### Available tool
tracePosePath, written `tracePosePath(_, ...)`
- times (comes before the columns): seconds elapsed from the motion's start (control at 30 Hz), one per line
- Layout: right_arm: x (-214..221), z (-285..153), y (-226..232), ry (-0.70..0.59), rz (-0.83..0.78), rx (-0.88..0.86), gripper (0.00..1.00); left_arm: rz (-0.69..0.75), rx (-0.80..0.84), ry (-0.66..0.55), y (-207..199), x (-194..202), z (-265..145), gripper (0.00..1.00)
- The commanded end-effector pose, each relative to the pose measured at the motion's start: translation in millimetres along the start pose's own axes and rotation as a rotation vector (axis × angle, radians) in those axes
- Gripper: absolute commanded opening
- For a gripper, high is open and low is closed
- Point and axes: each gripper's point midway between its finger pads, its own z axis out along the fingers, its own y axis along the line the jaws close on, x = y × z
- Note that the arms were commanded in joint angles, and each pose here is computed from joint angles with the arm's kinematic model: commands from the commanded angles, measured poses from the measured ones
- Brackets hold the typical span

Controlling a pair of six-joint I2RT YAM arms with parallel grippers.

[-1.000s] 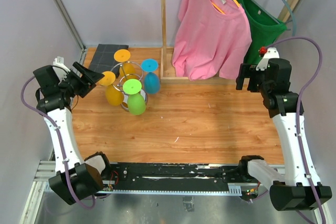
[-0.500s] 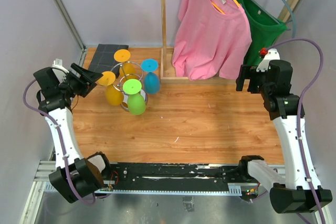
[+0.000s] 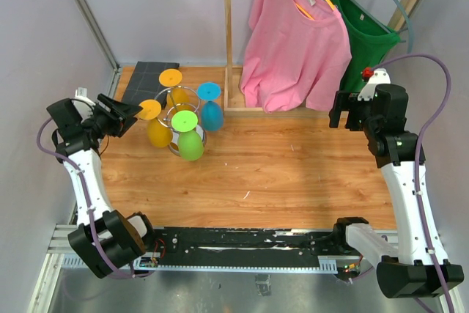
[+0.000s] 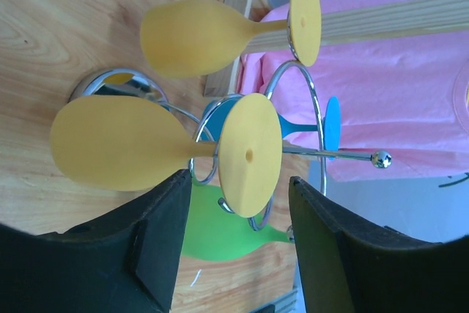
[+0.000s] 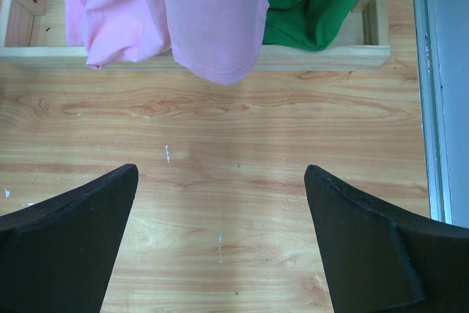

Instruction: Take the wine glass off the wine glass rack

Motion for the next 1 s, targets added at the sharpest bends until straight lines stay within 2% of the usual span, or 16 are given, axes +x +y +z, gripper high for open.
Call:
tracePosePath(0.0,3.8,-4.7,7.9,0.005,0.013,-0.028,0.98,-0.005,0.074,0.032,-10.4,1.5,0.6,0.59)
tracePosePath(0.57,8.8,-7.8,7.1,0.006,0.013,-0.025,0.98,-0.036,0.103,0.078,-5.9,7.1,6.8,0.4)
tracePosePath(0.97,9.0,-8.2,9.3,0.006,0.017,-0.037,0.98,-0.043,0.108,0.08,-2.2,8.0,9.6,0.35)
